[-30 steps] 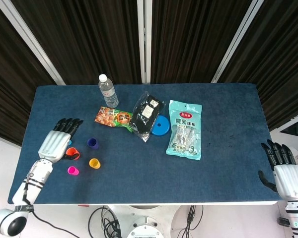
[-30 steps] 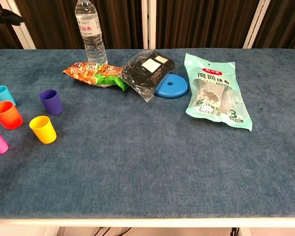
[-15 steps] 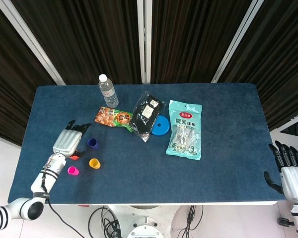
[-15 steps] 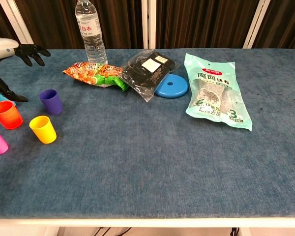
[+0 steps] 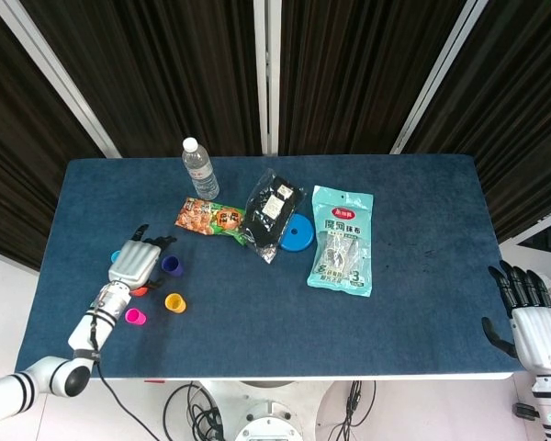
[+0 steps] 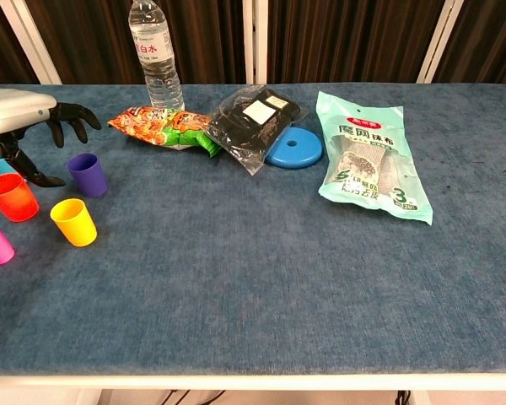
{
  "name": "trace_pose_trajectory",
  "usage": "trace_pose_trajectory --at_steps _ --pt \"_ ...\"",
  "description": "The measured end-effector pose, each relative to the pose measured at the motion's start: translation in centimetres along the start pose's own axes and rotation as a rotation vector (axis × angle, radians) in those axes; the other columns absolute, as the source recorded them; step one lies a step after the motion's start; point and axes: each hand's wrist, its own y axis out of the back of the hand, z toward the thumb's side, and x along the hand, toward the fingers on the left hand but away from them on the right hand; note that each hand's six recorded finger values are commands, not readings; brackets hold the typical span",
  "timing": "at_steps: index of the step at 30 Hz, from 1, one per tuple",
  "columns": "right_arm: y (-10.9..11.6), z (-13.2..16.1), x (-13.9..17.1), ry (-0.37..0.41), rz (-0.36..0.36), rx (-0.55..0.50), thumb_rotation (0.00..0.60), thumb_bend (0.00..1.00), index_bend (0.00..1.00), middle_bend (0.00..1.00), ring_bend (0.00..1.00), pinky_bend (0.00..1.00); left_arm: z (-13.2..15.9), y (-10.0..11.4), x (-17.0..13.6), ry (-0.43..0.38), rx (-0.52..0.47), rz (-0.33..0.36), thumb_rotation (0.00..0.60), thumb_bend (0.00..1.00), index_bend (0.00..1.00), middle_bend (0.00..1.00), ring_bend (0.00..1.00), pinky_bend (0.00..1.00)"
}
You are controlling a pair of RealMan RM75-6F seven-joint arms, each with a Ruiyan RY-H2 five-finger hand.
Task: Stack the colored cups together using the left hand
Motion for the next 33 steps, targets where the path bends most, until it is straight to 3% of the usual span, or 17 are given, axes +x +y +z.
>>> trace_pose_trajectory --at_steps 24,33 --pt "-0.6 -1.5 -0.3 -0.051 0.025 -0.005 0.600 0.33 0.00 0.00 0.00 0.00 0.5 -1.5 1.7 -0.019 -0.004 -0.004 0.600 0.26 0.32 0.35 0.47 0.02" --pt "-0.9 -1.4 -0.5 -0.051 0.032 -0.005 0.600 0.33 0.00 0.00 0.00 0.00 0.6 -1.6 1.8 -0.029 -0.019 0.002 0.600 0.28 0.43 0.42 0.52 0.03"
